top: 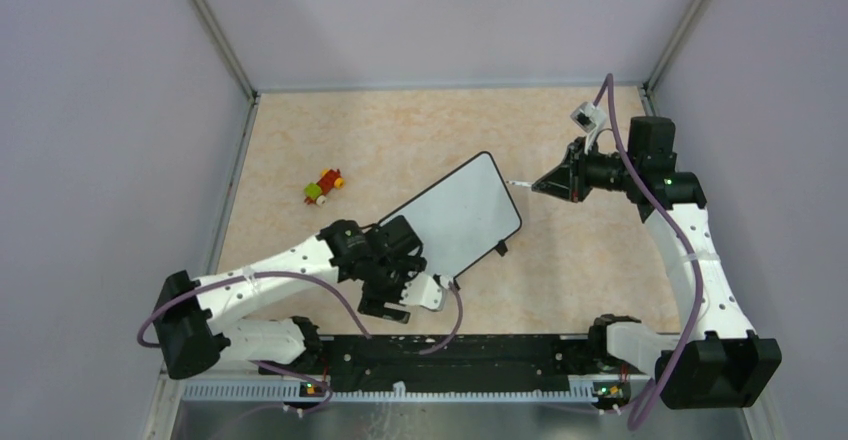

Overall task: Write a sentence on the whiteboard
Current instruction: Adjust the whiteboard at the center of the board, then move the whiteboard to the center of the board.

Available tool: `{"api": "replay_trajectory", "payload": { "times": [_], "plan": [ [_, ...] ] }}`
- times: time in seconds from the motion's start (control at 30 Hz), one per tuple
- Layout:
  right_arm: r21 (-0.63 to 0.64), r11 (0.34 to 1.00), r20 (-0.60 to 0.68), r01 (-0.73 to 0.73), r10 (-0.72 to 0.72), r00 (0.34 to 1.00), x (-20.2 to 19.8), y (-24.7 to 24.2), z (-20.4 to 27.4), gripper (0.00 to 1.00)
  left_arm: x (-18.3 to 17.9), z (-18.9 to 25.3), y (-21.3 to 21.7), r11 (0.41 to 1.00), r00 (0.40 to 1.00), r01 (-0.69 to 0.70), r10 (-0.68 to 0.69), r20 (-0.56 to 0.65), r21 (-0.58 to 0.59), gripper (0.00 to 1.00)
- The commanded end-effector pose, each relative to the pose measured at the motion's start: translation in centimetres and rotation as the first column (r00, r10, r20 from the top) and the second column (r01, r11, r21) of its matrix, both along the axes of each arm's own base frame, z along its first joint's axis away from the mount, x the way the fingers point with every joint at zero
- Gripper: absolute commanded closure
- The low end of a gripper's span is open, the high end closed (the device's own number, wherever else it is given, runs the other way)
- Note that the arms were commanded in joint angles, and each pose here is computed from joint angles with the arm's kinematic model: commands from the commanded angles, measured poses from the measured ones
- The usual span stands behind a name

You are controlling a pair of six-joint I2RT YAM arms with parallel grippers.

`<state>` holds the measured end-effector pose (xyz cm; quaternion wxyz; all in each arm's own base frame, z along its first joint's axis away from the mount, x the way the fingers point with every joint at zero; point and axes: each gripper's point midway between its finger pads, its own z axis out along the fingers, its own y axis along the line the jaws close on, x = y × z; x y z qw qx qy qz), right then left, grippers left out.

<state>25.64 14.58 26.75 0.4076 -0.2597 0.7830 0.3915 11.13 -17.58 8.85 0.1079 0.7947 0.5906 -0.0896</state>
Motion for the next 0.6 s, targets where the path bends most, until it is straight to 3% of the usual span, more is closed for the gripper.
{"api": "replay_trajectory", "payload": {
  "times": [0.0,0.1,0.17,0.33,0.5,0.57],
  "plan": [
    [0.005,1.000,0.082,-0.030,0.030,0.996,0.0,0.4,2.2,1.00,-3.2,5.3,-2.9,0.979,0.978,-0.030,-0.013,-0.209,-0.203,0.14],
    [0.002,0.999,0.090,-0.037,0.036,0.995,0.0,0.7,2.6,1.00,-2.6,8.7,-5.1,0.942,0.960,-0.119,0.029,-0.277,-0.313,0.10],
    [-0.008,0.999,0.098,-0.038,0.038,0.994,0.1,1.1,2.8,1.00,-0.4,11.6,-6.8,0.877,0.947,-0.241,0.119,-0.298,-0.415,0.08],
    [-0.063,0.996,0.114,-0.063,0.070,0.991,0.4,2.3,2.6,1.00,6.6,17.0,-7.2,0.600,0.827,-0.560,0.365,-0.427,-0.571,0.01],
    [-0.071,0.994,0.115,-0.083,0.090,0.989,1.0,2.9,2.8,1.00,14.0,19.3,-2.8,0.303,0.628,-0.768,0.531,-0.570,-0.564,0.01],
    [-0.082,0.993,0.121,-0.089,0.098,0.988,1.2,3.1,2.6,1.00,16.6,19.1,-0.7,0.219,0.558,-0.807,0.588,-0.585,-0.549,0.01]
  ]
}}
